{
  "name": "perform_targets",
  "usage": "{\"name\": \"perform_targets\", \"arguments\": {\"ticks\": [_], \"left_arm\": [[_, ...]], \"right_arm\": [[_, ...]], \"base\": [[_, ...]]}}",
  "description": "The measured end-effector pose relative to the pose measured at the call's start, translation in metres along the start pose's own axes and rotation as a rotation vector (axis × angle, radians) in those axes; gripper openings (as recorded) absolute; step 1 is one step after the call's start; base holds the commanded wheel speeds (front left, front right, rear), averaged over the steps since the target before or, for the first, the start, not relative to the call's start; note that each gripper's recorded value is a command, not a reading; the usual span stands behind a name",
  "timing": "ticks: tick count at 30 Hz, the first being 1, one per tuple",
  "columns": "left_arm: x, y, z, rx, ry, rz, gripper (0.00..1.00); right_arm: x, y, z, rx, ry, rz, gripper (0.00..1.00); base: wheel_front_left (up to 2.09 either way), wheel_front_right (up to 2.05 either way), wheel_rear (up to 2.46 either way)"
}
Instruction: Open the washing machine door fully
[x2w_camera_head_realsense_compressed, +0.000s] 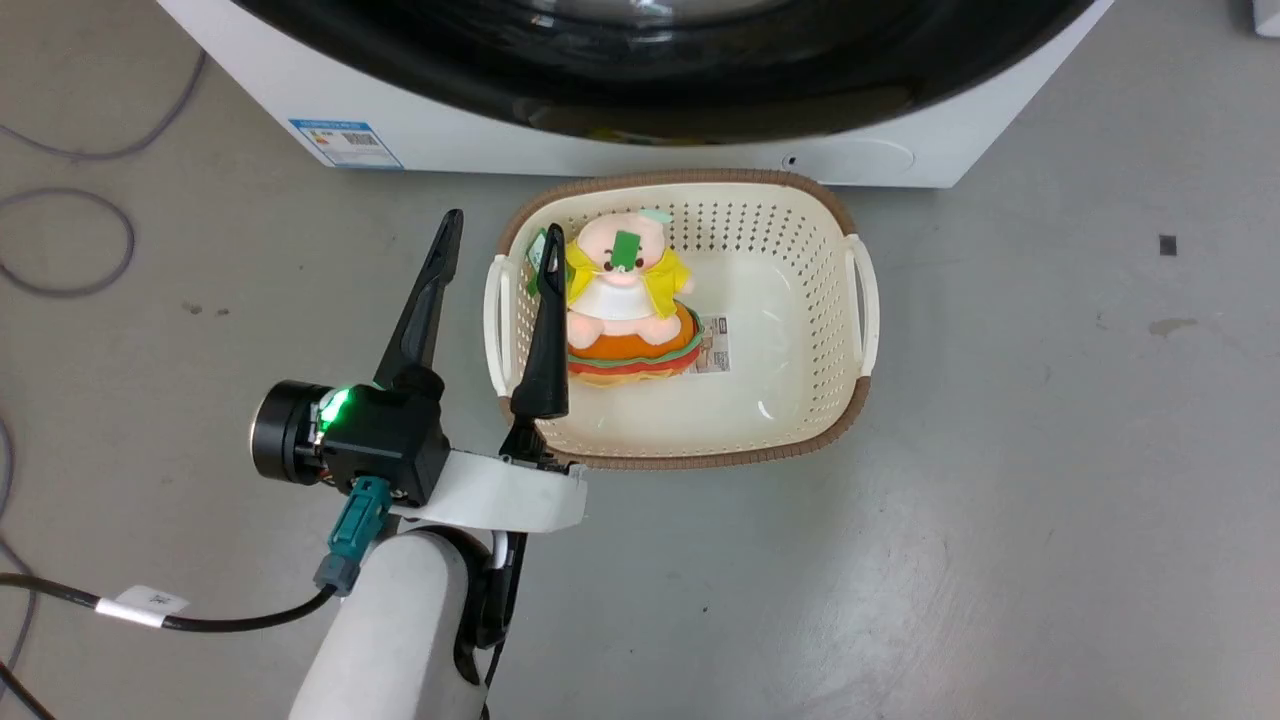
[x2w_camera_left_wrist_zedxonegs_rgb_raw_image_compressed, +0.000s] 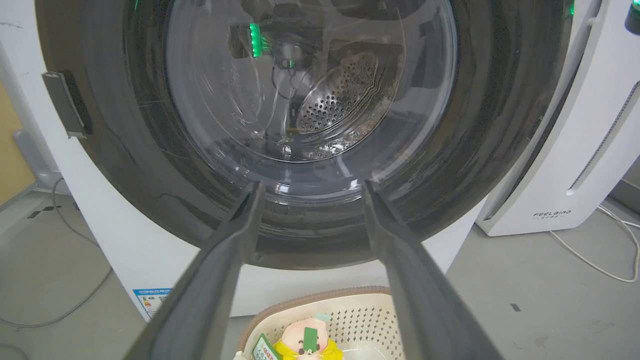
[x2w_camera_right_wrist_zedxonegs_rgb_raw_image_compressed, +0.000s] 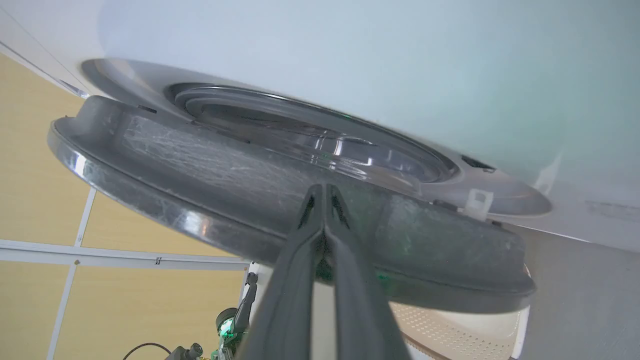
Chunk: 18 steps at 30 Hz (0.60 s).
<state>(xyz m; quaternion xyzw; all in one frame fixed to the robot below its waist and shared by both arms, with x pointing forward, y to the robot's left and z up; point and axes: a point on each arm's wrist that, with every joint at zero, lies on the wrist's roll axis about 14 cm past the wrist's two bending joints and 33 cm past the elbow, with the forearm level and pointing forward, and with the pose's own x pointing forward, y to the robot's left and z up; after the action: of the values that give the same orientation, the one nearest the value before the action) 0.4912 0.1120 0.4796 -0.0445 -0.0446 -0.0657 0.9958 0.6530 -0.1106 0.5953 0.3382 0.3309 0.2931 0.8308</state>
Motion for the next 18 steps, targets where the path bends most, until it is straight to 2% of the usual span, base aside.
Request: {"name": "perform_targets", "arguments": {"ticks": [18], "left_arm": [[-0.018, -0.007, 0.022, 0.009, -0.020, -0.015, 1.00]], "right_arm": [[-0.026, 0.004, -0.056, 0.033, 0.107, 0.016, 0.00]], "base": [[0.00, 0.00, 0.00]]}}
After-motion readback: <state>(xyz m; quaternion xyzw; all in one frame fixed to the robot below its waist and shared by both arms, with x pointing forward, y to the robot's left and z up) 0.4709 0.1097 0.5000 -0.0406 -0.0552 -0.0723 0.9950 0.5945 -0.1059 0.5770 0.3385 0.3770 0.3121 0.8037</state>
